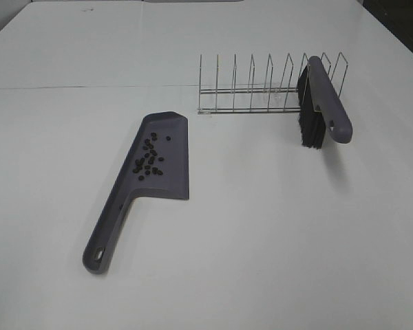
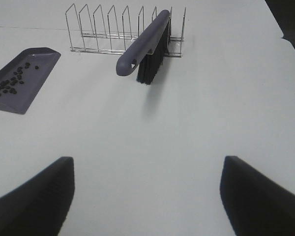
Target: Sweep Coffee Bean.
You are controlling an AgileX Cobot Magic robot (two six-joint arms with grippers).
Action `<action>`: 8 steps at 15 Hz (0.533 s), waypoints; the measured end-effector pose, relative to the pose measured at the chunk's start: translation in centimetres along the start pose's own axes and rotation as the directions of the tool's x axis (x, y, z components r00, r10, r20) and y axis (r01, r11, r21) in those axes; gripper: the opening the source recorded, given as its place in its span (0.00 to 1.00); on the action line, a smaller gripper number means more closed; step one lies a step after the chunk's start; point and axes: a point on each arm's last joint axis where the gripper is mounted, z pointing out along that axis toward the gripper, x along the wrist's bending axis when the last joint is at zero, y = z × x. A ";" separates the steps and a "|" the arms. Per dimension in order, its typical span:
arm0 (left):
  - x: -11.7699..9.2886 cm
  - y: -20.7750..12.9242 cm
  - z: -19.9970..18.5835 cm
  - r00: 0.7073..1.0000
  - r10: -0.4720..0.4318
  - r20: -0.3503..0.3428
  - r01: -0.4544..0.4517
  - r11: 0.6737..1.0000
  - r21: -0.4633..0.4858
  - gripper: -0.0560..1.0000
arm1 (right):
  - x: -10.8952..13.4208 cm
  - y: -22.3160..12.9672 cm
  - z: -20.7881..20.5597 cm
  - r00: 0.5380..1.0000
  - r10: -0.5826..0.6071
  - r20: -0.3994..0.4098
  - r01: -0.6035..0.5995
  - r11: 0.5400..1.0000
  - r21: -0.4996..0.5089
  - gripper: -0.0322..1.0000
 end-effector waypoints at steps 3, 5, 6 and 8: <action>0.0 0.0 0.0 1.000 0.000 0.000 0.000 1.000 0.000 0.59 | 0.0 0.0 0.0 1.000 0.000 0.000 0.000 1.000 0.000 0.70; 0.0 0.0 0.0 1.000 0.000 0.000 0.000 1.000 0.000 0.59 | 0.0 0.0 0.0 1.000 0.000 0.000 0.000 1.000 0.000 0.70; 0.0 0.0 0.0 1.000 0.000 0.000 0.000 1.000 0.000 0.59 | 0.0 0.0 0.0 1.000 0.000 0.000 0.000 1.000 0.000 0.70; 0.0 0.0 0.0 1.000 0.000 0.000 0.000 1.000 0.000 0.59 | 0.0 0.0 0.0 1.000 0.000 0.000 0.000 1.000 0.000 0.70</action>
